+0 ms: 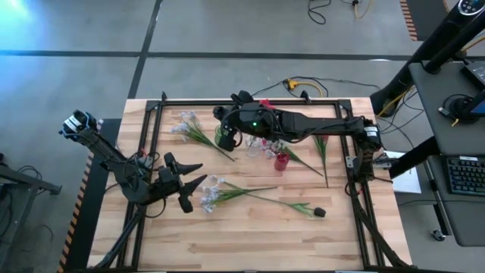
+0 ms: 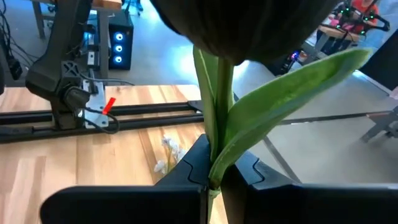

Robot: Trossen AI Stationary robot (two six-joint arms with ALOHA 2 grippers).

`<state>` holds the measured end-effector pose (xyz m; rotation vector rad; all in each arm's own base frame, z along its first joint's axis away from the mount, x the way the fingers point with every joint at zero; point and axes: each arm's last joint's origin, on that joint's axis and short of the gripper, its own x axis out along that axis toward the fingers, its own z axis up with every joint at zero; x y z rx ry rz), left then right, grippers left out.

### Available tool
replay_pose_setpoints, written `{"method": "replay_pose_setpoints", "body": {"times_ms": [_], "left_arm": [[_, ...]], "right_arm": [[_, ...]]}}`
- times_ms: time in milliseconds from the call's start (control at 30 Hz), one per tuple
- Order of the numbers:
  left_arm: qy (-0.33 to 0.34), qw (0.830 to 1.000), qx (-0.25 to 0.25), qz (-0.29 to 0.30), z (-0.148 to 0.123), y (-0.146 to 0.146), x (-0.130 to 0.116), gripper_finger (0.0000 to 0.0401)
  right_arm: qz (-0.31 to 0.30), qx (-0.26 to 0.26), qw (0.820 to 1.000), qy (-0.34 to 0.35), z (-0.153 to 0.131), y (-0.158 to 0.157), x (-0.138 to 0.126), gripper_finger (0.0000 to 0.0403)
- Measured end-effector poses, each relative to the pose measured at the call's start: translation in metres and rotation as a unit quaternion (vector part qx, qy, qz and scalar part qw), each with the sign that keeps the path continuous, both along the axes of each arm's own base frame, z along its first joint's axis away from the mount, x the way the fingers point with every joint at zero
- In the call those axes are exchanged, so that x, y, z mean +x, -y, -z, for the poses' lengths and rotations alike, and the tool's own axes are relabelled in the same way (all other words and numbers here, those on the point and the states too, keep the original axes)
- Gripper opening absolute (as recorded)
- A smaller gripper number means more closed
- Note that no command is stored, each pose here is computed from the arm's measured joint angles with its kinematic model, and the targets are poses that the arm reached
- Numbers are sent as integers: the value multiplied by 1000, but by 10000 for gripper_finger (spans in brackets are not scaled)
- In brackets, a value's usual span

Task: Sort flowers into vase by color
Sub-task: Put the bottom black tulip into the green vase

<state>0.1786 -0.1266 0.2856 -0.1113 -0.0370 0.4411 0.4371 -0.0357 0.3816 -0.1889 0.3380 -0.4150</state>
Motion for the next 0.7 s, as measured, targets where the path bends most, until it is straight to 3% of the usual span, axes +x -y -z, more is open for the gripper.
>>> {"method": "replay_pose_setpoints", "body": {"times_ms": [700], "left_arm": [[-7, 1000, 8, -5, 1, 0, 0, 163]], "right_arm": [[-6, 14, 1000, 4, 17, 2, 7, 13]]}}
